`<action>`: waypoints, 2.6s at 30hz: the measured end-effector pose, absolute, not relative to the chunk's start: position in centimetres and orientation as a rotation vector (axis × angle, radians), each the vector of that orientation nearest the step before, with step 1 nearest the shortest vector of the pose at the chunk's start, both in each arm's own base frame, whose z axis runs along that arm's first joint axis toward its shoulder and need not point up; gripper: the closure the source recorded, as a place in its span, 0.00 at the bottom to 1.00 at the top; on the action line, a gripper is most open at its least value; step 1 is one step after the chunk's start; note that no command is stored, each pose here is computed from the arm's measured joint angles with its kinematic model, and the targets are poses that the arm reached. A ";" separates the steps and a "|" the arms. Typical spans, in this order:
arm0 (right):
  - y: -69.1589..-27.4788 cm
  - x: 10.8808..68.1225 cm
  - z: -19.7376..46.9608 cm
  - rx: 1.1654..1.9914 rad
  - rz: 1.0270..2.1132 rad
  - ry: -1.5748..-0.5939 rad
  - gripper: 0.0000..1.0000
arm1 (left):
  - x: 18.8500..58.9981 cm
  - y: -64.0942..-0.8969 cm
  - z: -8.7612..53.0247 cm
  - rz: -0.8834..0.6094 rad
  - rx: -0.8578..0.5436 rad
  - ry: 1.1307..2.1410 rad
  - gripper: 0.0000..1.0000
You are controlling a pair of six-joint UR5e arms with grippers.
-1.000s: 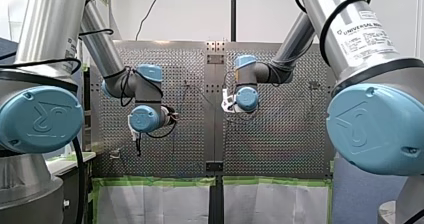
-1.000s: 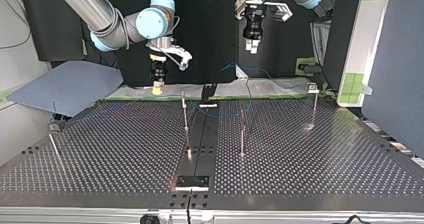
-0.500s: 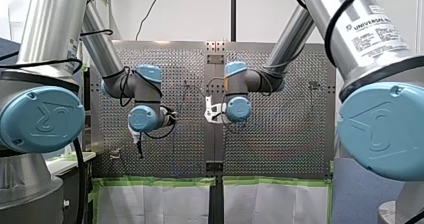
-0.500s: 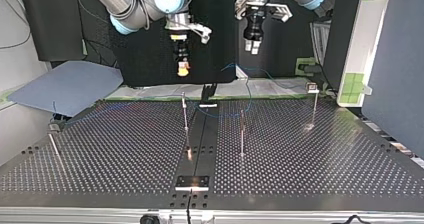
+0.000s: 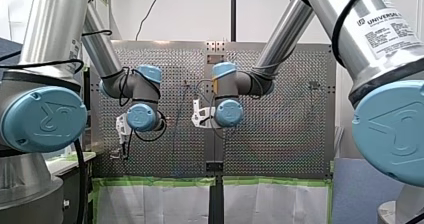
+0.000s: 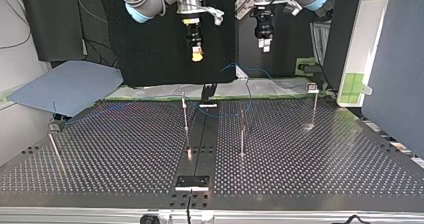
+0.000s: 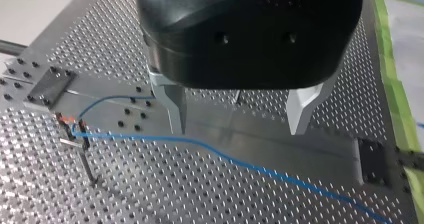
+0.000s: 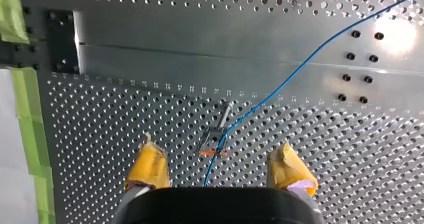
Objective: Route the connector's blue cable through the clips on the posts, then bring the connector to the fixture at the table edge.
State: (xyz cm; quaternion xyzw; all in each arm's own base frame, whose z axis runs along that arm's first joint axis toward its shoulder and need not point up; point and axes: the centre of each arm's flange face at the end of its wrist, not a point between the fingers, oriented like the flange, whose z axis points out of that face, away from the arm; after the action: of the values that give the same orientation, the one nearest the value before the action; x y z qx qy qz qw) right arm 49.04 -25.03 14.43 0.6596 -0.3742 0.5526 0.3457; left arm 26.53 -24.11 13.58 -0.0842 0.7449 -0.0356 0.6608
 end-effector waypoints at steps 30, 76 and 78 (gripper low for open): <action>-23.4 49.6 14.4 1.710 1.435 -0.967 0.00 | 26.6 -23.6 13.6 -0.033 -0.212 1.685 0.02; -23.4 49.6 14.4 1.710 1.435 -0.967 0.00 | 26.6 -23.6 13.6 -0.033 -0.212 1.685 0.02; -23.4 49.6 14.4 1.710 1.435 -0.967 0.00 | 26.6 -23.6 13.6 -0.033 -0.212 1.685 0.02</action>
State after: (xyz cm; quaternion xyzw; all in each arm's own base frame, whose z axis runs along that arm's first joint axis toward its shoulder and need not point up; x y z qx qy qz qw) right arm 49.58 -23.41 14.41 0.6592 -0.3728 0.5533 0.3469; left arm 26.56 -23.56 13.56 -0.0935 0.7449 -0.0148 0.6604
